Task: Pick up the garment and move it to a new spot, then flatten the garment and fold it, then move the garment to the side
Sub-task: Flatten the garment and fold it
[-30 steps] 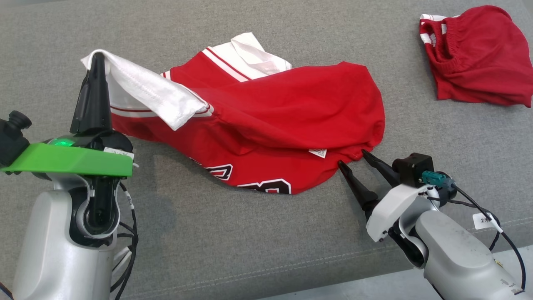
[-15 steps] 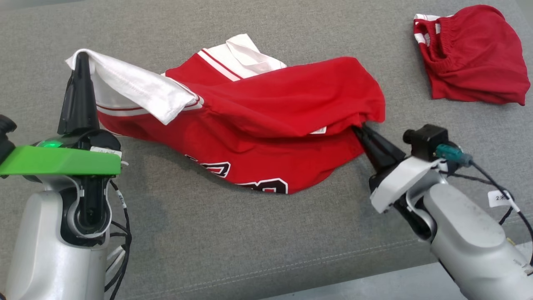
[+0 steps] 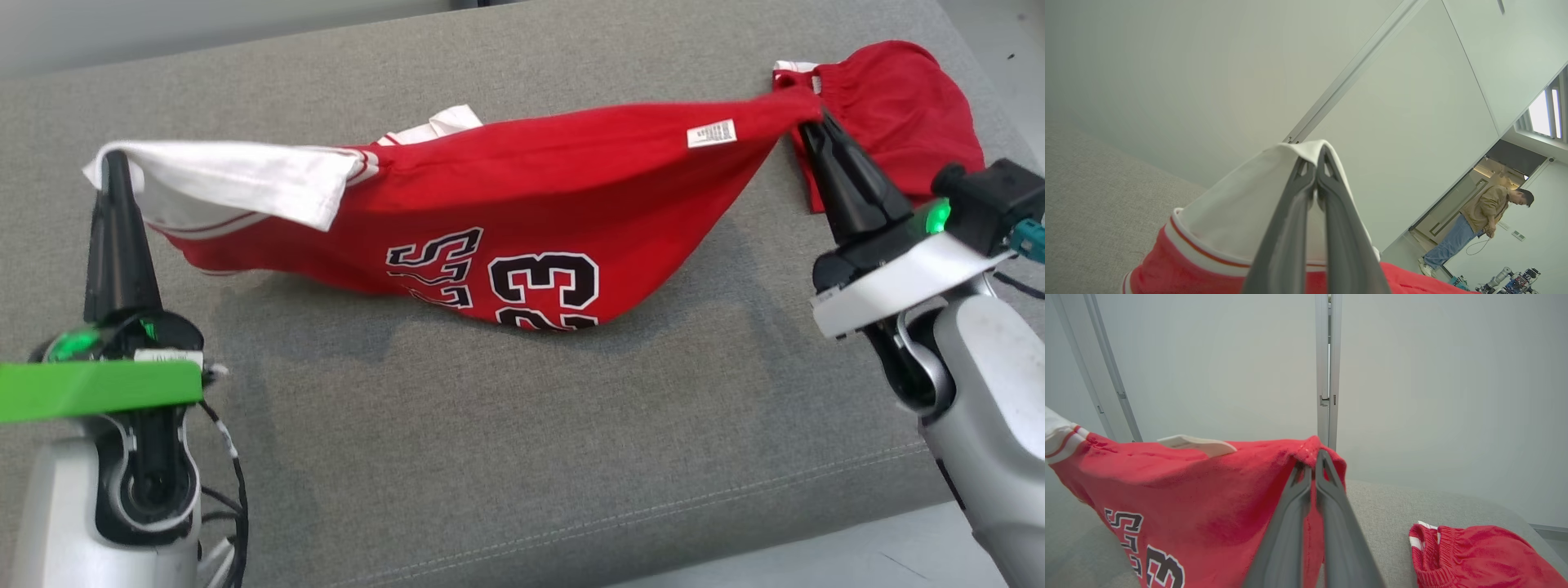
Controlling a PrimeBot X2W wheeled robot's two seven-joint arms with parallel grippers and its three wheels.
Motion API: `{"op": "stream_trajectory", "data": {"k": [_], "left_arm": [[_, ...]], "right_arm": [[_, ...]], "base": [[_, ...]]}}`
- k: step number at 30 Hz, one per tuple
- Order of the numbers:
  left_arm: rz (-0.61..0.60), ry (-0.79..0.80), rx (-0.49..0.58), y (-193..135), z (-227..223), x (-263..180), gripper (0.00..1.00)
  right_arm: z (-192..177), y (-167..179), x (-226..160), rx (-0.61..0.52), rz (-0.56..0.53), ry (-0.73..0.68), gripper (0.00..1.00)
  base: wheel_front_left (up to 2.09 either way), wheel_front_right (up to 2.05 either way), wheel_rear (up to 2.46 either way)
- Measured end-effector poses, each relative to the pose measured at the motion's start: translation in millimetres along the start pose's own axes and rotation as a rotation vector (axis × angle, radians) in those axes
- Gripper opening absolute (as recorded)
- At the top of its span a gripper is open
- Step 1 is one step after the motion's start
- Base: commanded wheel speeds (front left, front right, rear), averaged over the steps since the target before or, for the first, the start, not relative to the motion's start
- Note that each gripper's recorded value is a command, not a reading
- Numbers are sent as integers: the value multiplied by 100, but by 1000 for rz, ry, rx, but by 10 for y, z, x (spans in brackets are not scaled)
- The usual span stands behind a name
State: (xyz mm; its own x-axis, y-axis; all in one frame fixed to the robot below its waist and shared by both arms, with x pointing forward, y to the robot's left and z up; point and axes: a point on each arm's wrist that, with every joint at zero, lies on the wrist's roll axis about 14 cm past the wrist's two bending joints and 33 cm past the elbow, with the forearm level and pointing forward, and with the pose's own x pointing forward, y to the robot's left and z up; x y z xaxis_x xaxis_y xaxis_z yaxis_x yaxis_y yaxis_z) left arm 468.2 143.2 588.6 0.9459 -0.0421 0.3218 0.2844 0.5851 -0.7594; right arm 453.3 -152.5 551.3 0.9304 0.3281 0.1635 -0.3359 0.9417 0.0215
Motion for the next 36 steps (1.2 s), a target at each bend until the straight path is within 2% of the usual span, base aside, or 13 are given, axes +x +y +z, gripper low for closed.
{"op": "stream_trajectory", "data": {"k": [3,7,10,17,20,23,25,27,28,30,32,34,36], "left_arm": [[25,46,2,48,-78,-196,0],[121,113,26,279,-173,-509,0],[173,156,47,416,-206,-699,0],[175,288,24,375,-441,-925,0],[164,341,-3,321,-567,-952,0],[107,423,12,222,-736,-789,0],[59,407,49,105,-668,-445,0],[-9,331,128,-127,-415,26,0],[-36,251,129,-299,-187,278,0],[-152,50,102,-866,375,693,0],[-271,-116,31,-1439,882,878,0],[-343,-170,11,-1743,1095,888,0],[-351,-135,25,-1758,1026,857,0]], "right_arm": [[-174,26,-247,15,-8,61,0],[-822,149,-879,58,-9,294,0],[-1090,250,-1204,105,-8,419,0],[-1157,401,-1340,160,23,477,0],[-1076,356,-1229,123,48,463,0],[-849,417,-801,46,135,412,0],[-466,341,-335,-26,154,308,0],[160,82,161,-136,113,156,0],[553,-59,363,-184,80,65,0],[1478,-270,620,-235,-12,-178,0],[2189,-283,686,-291,-50,-372,0],[2392,-159,713,-293,-25,-436,0],[2134,-24,764,-293,20,-375,0]], "base": [[0,0,0],[0,0,0],[0,0,0],[0,0,0],[0,0,0],[0,0,0],[0,0,0],[0,0,0],[0,0,0],[0,0,0],[0,0,0],[0,0,0],[0,0,0]]}}
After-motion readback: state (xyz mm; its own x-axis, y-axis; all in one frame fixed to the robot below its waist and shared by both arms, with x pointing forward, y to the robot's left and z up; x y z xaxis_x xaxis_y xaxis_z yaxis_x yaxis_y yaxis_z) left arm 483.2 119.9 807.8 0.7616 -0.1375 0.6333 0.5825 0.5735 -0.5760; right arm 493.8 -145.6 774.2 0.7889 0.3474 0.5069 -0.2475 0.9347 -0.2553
